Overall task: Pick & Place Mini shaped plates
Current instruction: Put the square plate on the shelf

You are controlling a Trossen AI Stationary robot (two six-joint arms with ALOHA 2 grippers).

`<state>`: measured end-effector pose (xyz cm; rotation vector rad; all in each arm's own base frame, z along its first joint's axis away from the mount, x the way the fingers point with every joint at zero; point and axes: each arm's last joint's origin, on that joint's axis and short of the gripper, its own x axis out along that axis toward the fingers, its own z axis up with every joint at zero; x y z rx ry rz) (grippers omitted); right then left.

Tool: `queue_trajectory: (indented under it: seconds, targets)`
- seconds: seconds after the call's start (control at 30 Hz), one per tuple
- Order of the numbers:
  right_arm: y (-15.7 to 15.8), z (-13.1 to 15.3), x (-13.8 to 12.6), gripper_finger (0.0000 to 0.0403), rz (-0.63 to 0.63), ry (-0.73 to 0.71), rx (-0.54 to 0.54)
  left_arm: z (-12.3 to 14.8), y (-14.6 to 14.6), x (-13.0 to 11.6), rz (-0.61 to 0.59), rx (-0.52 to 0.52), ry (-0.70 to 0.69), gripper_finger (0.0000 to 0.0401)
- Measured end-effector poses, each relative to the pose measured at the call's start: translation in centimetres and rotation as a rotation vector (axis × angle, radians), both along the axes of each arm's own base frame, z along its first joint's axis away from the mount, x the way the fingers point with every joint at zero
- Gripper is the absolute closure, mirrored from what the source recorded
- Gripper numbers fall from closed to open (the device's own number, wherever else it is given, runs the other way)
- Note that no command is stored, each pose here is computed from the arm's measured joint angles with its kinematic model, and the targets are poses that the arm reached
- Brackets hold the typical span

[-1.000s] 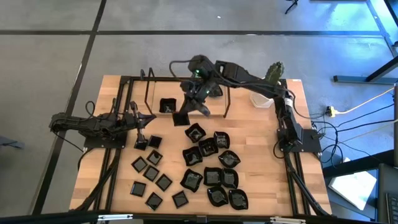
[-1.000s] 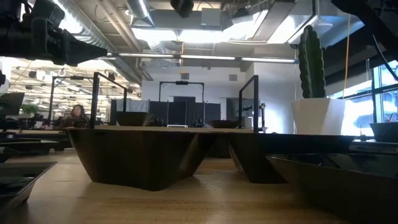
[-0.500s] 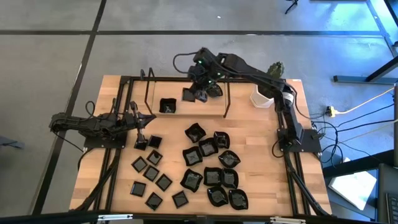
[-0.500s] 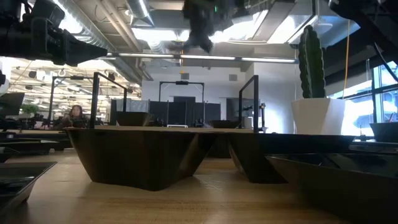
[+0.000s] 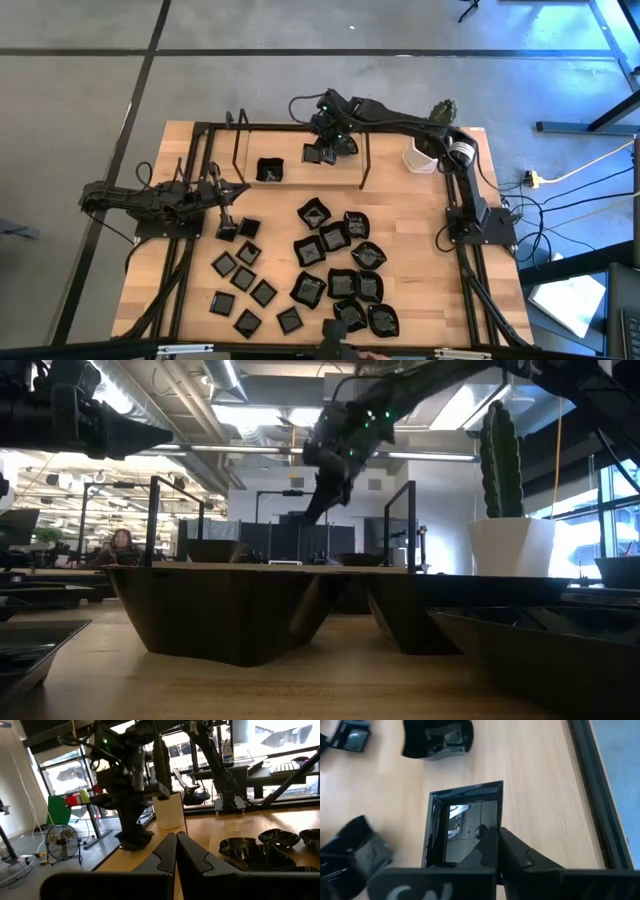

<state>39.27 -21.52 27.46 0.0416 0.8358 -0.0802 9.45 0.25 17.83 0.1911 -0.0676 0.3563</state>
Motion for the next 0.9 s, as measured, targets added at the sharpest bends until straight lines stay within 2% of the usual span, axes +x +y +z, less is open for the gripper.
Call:
queue_trajectory:
  seconds: [0.23, 0.47, 0.9]
  targets:
    - [-0.2, -3.2, 0.1, 0.0396, -0.004, -0.04, -0.03, 0.0, 0.0, 0.0, 0.0, -0.001, 0.0, 0.0397]
    - [-0.4, -3.7, 0.2, 0.0396, -0.009, -0.044, -0.029, 0.2, 0.0, 0.0, -0.001, -0.004, -0.022, 0.0393]
    - [-0.4, -6.9, 1.2, 0.0395, 0.0, 0.017, 0.005, 0.3, 0.0, 0.0, -0.002, -0.005, -0.03, 0.0393]
